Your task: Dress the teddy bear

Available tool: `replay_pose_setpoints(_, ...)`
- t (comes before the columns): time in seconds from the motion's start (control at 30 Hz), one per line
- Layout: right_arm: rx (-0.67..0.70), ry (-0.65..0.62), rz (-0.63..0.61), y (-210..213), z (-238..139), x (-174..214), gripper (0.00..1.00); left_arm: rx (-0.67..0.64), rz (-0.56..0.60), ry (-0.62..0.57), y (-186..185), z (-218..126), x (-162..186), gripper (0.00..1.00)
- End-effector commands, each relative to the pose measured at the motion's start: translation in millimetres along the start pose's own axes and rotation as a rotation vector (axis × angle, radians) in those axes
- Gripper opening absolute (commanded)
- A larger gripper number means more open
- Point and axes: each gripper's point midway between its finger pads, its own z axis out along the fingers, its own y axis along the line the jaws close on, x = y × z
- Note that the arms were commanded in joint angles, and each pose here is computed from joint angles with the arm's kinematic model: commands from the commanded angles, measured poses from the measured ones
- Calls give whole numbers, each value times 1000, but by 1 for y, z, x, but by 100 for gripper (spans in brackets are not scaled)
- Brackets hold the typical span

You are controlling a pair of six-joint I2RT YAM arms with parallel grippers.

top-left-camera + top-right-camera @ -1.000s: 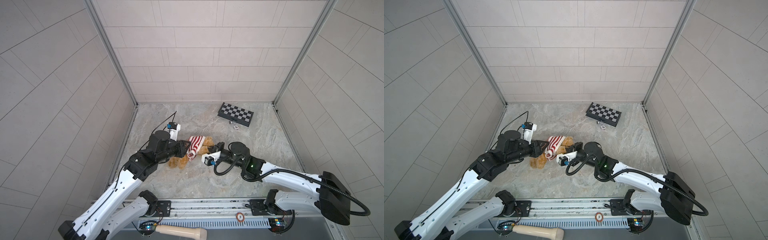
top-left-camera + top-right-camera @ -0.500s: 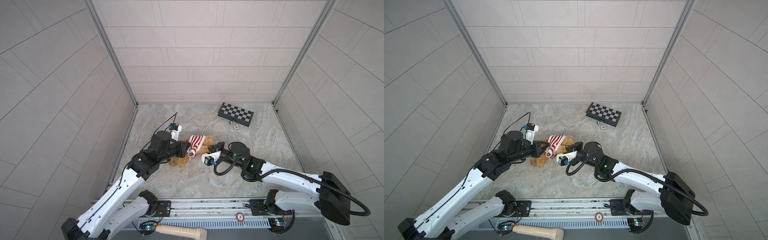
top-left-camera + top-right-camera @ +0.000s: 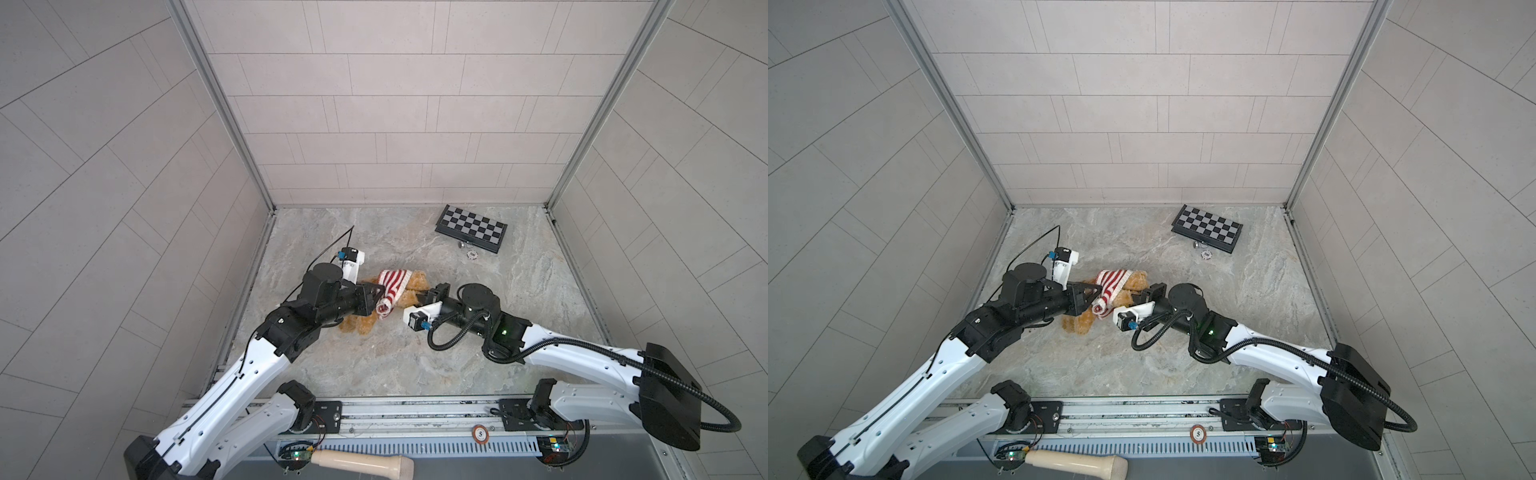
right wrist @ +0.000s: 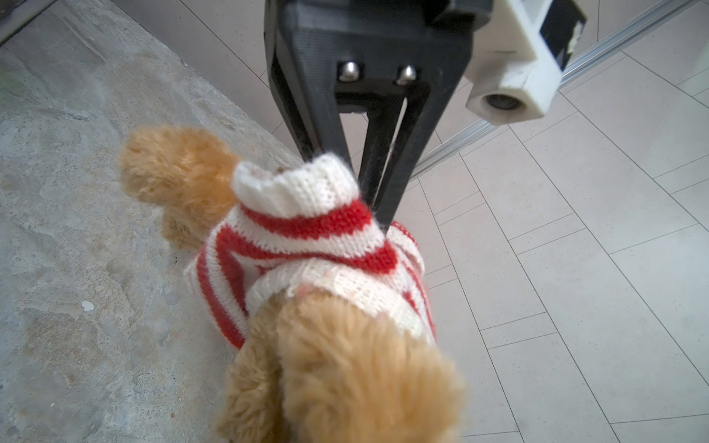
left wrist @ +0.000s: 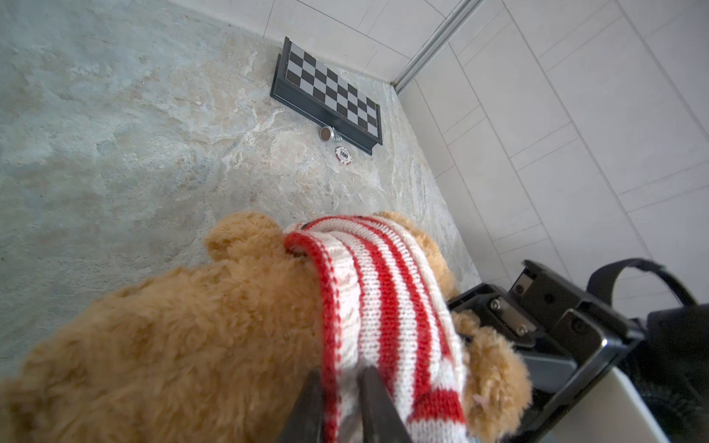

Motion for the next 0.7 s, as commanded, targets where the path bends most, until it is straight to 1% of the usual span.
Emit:
replay_pose_setpoints(0.0, 74, -54, -19, -21, -8, -18, 0, 8, 14, -13, 0, 0, -1, 12)
replay_pose_setpoints(0.13, 87, -27, -10, -25, -7, -13, 0, -15, 31, -25, 1, -9, -3, 6)
replay_pose_setpoints(0.2, 111, -7, 9, -31, -6, -10, 0, -42, 50, -38, 4, -17, -5, 0)
replay_pose_setpoints(0.4, 169, 40, 41, -45, -8, 0, 0, -96, 71, -48, 12, -29, -2, 0)
replay_pose_setpoints(0.67, 289, 59, 127, -74, -21, 10, 0, -185, 44, -58, 36, -36, 6, 0)
